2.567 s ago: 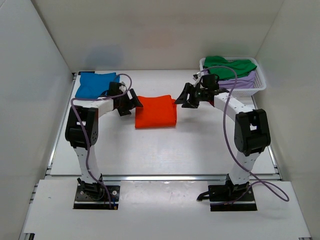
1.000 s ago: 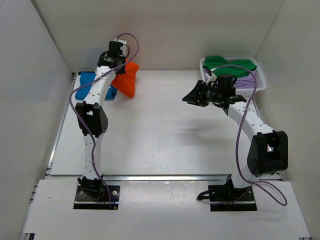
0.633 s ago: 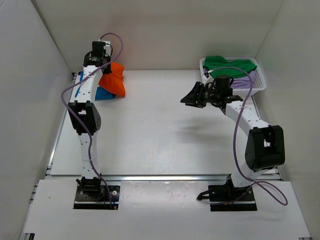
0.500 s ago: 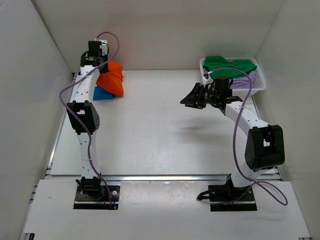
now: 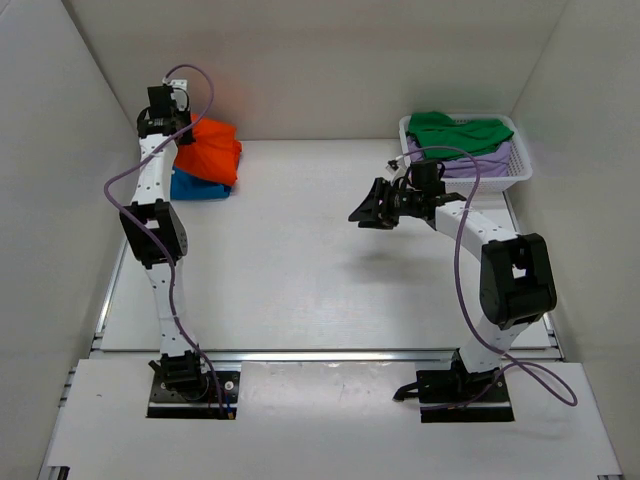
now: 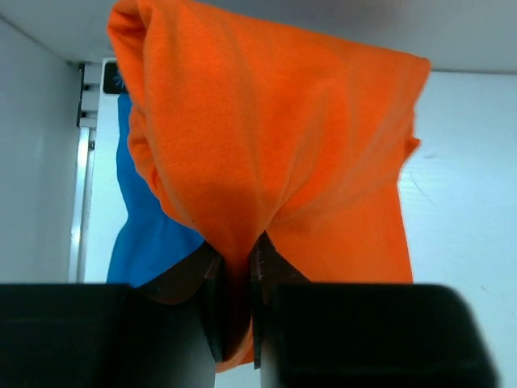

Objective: Fold and stack the t-shirts
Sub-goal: Put the neatly folded tshirt into the corner of the board with the left arm

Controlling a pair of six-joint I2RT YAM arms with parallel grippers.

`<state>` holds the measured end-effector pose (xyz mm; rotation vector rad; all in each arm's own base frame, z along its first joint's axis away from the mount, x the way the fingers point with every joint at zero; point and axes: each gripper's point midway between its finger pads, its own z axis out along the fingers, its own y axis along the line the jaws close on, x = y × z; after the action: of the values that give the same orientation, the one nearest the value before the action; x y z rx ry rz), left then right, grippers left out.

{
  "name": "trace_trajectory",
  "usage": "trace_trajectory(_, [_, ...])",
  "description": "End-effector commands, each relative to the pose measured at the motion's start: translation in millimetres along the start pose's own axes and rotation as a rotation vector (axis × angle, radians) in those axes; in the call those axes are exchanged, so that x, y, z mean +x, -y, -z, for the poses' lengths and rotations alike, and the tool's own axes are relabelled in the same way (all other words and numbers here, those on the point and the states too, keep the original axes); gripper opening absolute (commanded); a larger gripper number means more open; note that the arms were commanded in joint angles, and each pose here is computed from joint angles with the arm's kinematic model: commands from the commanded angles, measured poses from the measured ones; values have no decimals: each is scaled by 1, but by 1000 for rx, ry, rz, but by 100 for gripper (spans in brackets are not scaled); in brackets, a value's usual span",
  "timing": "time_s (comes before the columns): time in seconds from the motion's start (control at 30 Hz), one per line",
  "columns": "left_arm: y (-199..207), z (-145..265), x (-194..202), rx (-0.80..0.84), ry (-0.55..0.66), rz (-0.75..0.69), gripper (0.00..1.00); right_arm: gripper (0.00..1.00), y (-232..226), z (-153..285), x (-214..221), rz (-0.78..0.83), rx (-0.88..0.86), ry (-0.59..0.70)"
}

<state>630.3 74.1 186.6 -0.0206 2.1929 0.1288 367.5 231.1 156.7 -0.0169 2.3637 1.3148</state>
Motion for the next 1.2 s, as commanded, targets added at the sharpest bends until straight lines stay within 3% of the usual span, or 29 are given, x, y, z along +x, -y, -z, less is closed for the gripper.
trace_trajectory(0.0, [-31, -6, -21, -73, 86, 21, 26, 45, -17, -3, -10, 52, -28, 2])
trace_trajectory(0.03, [-40, -11, -15, -118, 75, 35, 49, 45, -20, -7, -8, 69, -30, -6])
trace_trajectory(0.07, [-47, -12, -18, -146, 89, 47, 98, 45, -19, -6, -14, 78, -19, 6])
trace_trajectory(0.17, [-69, -2, -23, -238, 103, 160, 99, 45, -18, -7, -16, 114, 27, 7])
trace_trajectory(0.27, [-71, 17, -29, -157, 116, 253, 99, 46, -9, -5, -14, 133, 91, 11])
trace_trajectory(0.47, [21, 83, -10, 77, -24, 226, 99, 47, 17, 15, 13, 116, 202, 12])
trace_trajectory(0.57, [80, 113, 49, 180, -208, 170, 98, 48, 33, 29, 31, 131, 289, 8])
trace_trajectory(0.7, [150, 167, 111, 284, -321, 69, 98, 48, 40, 54, 50, 198, 376, 49])
trace_trajectory(0.9, [165, 246, 195, 382, -331, 142, 99, 48, 49, 85, 86, 263, 456, 74])
trace_trajectory(1.03, [159, 272, 219, 380, -277, 107, 99, 49, 46, 102, 98, 310, 478, 87])
trace_trajectory(1.17, [145, 283, 251, 343, -339, 79, 98, 50, 48, 121, 102, 336, 522, 108])
